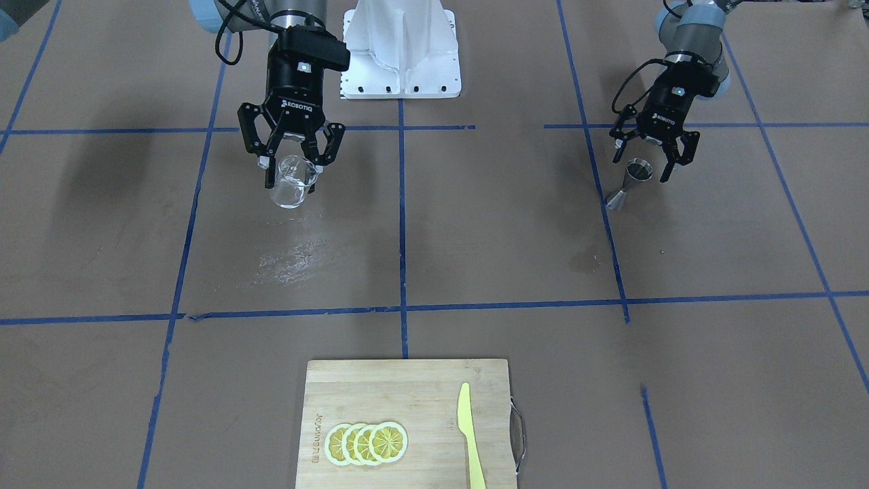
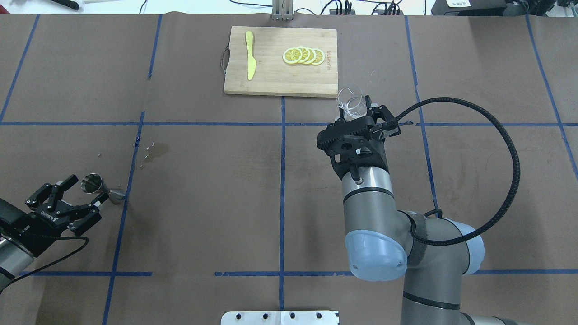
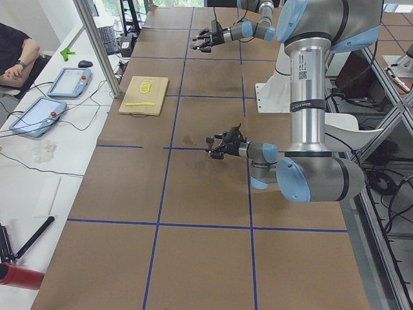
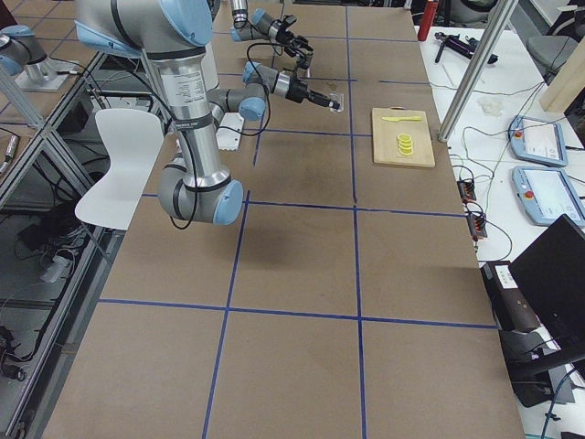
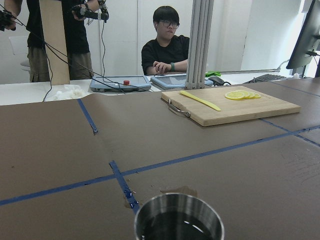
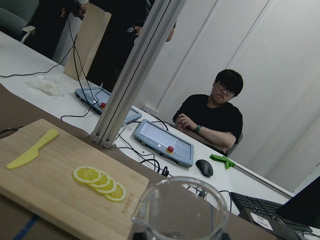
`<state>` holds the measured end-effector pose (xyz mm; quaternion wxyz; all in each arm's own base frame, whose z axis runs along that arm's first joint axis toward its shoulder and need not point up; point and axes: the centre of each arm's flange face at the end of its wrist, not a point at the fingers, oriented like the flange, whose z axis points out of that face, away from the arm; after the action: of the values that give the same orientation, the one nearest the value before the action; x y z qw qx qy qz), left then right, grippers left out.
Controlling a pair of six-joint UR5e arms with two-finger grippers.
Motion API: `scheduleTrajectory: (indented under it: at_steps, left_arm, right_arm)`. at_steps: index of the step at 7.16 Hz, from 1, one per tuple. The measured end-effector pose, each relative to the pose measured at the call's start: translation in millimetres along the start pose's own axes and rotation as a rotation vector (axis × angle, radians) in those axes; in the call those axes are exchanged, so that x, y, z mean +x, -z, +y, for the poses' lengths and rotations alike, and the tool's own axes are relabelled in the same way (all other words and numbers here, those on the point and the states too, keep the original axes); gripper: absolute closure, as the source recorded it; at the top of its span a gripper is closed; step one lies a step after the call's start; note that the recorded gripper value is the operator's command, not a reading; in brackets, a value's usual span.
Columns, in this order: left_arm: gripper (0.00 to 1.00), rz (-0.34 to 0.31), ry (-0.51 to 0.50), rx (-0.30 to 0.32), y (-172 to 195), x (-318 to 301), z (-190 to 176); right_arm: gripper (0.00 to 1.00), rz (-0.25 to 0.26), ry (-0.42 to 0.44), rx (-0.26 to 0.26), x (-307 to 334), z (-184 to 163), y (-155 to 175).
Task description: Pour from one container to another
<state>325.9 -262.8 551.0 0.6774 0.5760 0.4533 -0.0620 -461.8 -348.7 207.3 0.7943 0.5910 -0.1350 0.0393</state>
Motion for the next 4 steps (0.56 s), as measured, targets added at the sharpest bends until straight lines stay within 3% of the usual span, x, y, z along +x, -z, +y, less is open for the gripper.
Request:
scheduleTrajectory:
  at_steps: [4]
  left_arm:
    - [0.00,0.031,0.045,0.060,0.3,11.9,-30.9]
  right_arm:
    - [1.00,0.001,0.000,0.001,0.3,-0.2,0.1]
